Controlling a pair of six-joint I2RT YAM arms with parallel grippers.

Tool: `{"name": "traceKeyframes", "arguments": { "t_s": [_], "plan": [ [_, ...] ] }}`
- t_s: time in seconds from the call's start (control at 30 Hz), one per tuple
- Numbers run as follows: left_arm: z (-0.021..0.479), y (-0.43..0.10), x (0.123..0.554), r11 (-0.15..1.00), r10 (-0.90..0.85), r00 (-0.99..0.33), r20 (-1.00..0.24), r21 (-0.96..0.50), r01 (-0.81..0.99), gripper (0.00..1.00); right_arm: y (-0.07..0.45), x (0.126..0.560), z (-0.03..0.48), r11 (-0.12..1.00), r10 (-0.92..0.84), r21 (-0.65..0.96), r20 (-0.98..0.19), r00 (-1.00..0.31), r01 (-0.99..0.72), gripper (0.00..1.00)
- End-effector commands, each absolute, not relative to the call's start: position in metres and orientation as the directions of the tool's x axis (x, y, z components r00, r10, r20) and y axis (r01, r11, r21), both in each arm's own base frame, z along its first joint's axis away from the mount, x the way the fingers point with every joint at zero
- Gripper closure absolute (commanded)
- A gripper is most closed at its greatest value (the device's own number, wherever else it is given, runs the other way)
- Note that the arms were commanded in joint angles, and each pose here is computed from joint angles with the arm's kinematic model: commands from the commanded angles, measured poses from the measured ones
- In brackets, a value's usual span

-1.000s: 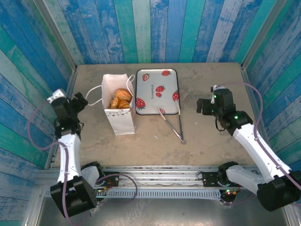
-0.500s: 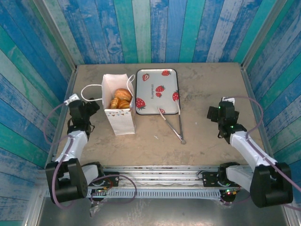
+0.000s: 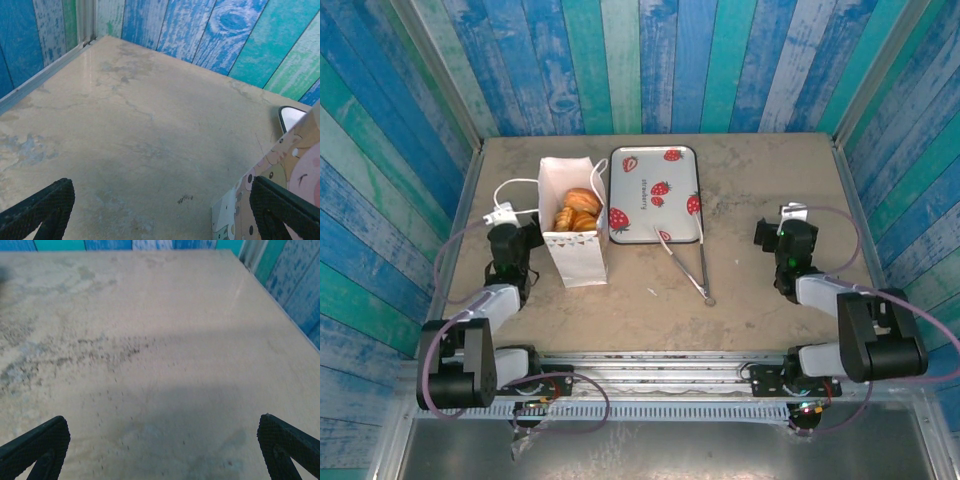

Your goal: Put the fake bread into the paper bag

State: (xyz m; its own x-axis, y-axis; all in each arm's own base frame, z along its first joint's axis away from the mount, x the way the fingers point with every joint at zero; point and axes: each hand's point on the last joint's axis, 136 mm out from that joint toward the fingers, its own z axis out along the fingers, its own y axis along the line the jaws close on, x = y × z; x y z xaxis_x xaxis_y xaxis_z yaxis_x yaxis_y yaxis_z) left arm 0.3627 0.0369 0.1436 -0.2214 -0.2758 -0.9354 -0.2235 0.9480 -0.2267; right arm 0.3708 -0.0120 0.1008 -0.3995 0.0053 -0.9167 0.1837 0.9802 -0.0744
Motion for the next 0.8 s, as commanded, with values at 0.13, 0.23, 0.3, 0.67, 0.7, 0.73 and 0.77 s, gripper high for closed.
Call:
{"name": "traceKeyframes", "arguments": {
  "t_s": [0.13, 0.23, 0.3, 0.67, 0.7, 0.73, 0.77],
  "plan": [
    [0.152, 0.033, 0.365, 0.983, -0.108, -0.096, -0.99, -0.092, -0.156, 0.06, -0.004, 0.389, 0.104, 0.989, -0.041, -0.08, -0.953, -0.3, 0.12, 0.0],
    [0.143, 0.03, 0.364, 0.987, -0.095, -0.08, -0.992, -0.084, -0.14, 0.06, -0.004, 0.394, 0.101, 0.99, -0.043, -0.085, -0.944, -0.328, 0.114, 0.0],
    [0.139, 0.03, 0.368, 0.988, -0.087, -0.055, -0.995, -0.079, -0.136, 0.06, -0.004, 0.394, 0.101, 0.99, -0.043, -0.084, -0.942, -0.332, 0.112, 0.0],
    [0.127, 0.009, 0.384, 0.999, -0.027, -0.157, -0.987, -0.019, -0.049, 0.06, -0.003, 0.394, 0.101, 0.99, -0.045, -0.086, -0.941, -0.337, 0.108, 0.0],
    [0.127, 0.009, 0.384, 0.999, -0.027, -0.16, -0.987, -0.02, -0.048, 0.06, -0.003, 0.394, 0.101, 0.99, -0.045, -0.087, -0.94, -0.337, 0.109, 0.0],
    [0.128, 0.009, 0.384, 0.999, -0.028, -0.157, -0.987, -0.021, -0.048, 0.06, -0.003, 0.394, 0.101, 0.99, -0.045, -0.086, -0.94, -0.337, 0.108, 0.0],
    [0.127, 0.009, 0.384, 0.999, -0.027, -0.163, -0.986, -0.019, -0.049, 0.06, -0.003, 0.394, 0.101, 0.99, -0.045, -0.086, -0.94, -0.337, 0.108, 0.0]
  ]
}}
